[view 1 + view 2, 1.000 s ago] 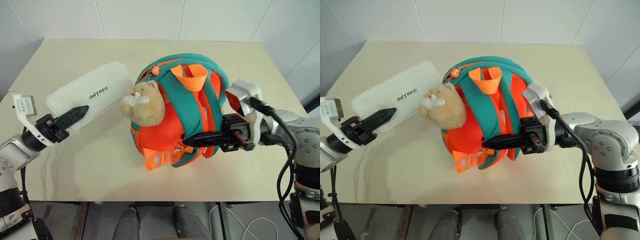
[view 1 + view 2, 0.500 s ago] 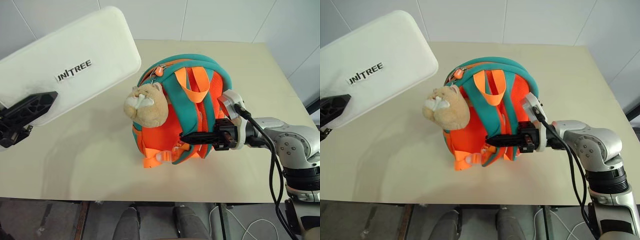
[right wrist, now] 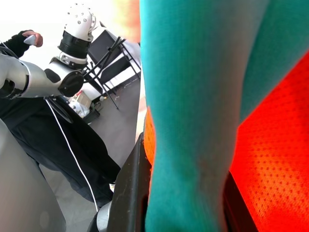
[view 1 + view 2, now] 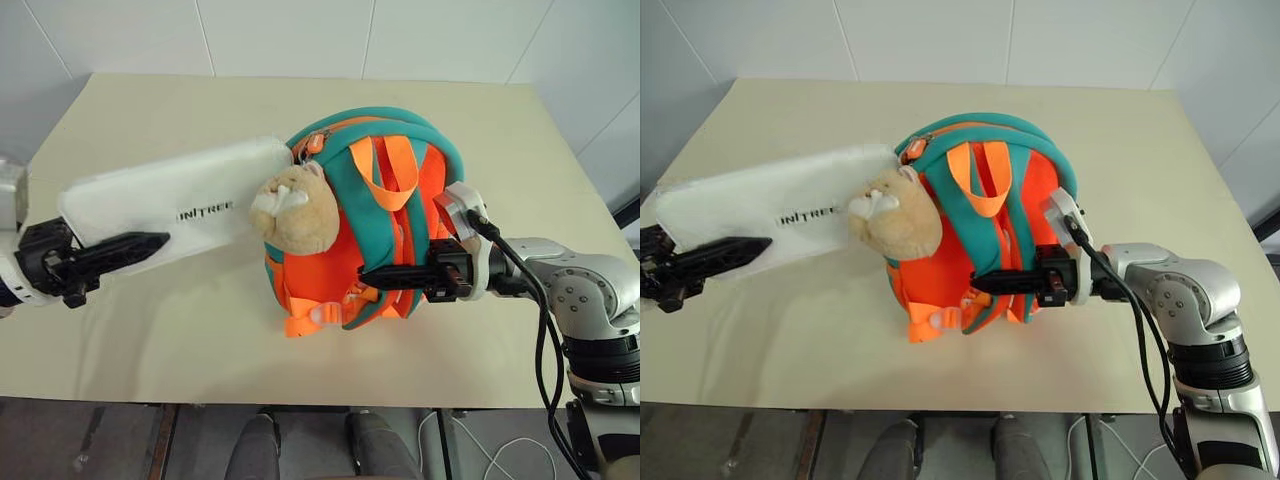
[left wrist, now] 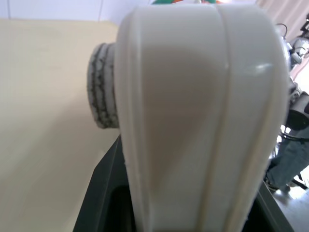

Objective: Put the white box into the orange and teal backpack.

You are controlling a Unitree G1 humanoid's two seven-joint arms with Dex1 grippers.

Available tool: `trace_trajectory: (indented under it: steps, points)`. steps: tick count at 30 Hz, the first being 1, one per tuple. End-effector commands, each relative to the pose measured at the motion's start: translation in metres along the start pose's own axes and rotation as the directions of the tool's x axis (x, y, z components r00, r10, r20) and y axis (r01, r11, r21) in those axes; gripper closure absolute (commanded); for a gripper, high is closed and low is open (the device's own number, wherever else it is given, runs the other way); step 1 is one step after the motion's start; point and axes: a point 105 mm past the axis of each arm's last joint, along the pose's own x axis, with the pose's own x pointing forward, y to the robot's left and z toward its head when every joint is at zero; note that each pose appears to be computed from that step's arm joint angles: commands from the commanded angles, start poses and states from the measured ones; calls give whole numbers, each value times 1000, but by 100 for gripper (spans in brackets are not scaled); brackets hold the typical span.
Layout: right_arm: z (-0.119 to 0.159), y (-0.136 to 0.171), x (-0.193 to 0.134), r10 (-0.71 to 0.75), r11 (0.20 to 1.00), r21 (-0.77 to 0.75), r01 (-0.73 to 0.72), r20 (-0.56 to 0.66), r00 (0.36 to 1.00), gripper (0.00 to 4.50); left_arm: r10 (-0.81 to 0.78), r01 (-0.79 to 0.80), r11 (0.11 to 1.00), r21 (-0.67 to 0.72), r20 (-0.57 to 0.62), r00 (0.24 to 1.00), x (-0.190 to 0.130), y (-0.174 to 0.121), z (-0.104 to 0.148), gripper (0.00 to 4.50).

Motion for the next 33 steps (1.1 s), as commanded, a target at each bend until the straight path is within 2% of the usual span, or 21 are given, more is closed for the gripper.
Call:
trace_trajectory:
  steps: [1,6,9,12,14,15,18,20,22,27,30,33]
  points:
    - [7,8,-5,8,999,-39,-7,10,1000,434,-67,74,996,57,-121,990,9,-6,4,318]
    - [5,8,-2,11,999,-39,-10,15,1000,434,-90,116,988,98,-240,967,50,3,5,318]
    - [5,8,-1,10,999,-41,-9,24,1000,434,-145,163,984,75,-203,968,80,1,11,318]
    - [4,7,1,1,999,-47,1,35,999,434,-221,252,961,113,-232,947,127,-9,1,318]
    - [4,9,1,-6,999,-52,9,50,999,434,-249,268,962,57,-219,943,158,-13,-4,318]
    - [5,10,1,-9,999,-53,12,56,998,434,-261,273,962,24,-223,939,168,-16,-7,318]
    - [3,10,0,-34,997,-61,38,57,998,434,-250,268,957,112,-156,956,185,-17,0,318]
    - [2,11,-1,-44,997,-58,48,64,997,434,-244,260,960,105,-141,959,188,-16,1,318]
    - [1,12,-1,-50,997,-54,54,72,996,434,-218,229,966,123,-96,971,190,-11,8,243]
    - [0,14,0,-59,997,-48,63,83,995,434,-215,219,966,134,-45,976,185,-10,20,96]
    - [0,13,-1,-71,996,-45,75,86,994,434,-235,249,953,172,-96,967,157,-7,18,11]
    - [0,12,-2,-76,996,-43,80,88,993,434,-249,277,940,201,-154,956,137,-5,14,1]
